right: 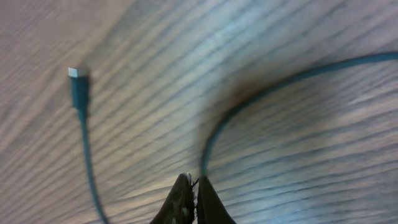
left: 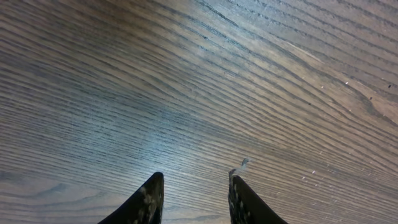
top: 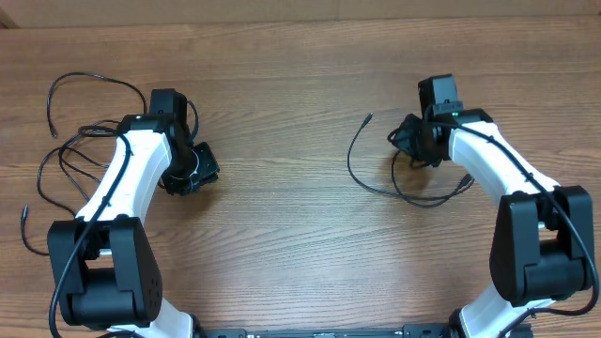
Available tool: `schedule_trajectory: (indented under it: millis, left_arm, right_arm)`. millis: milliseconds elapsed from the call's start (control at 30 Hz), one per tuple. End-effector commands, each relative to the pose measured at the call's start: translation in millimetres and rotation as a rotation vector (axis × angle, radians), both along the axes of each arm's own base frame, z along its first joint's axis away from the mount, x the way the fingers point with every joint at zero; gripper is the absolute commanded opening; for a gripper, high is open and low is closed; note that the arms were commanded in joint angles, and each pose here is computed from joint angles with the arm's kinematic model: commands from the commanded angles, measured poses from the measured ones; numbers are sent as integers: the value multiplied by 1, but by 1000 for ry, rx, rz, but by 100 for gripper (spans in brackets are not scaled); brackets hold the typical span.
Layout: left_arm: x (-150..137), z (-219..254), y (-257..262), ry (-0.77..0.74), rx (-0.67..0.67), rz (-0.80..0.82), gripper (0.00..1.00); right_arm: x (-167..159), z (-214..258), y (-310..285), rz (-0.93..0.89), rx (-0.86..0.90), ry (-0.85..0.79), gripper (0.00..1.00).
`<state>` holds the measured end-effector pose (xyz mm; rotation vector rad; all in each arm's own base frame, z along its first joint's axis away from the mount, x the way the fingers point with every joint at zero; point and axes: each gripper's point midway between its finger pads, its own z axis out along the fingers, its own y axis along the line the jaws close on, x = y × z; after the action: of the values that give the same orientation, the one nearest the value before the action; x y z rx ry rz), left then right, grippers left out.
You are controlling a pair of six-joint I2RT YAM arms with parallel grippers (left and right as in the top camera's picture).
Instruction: Untangle cables
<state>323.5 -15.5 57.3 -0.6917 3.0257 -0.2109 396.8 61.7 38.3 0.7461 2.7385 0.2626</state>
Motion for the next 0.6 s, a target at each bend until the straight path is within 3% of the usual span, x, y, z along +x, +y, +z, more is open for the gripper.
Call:
schedule_trajectory:
  millis: [0,567]
  left_arm:
    - [-2,2,-2,-9,4,-24,35]
    - [-1,2,-2,-12,4,-23,35]
  right_arm:
    - [-9,-23,-7,-14,-32,24,4]
    - [-29,-73,17,60,-14,-93,4]
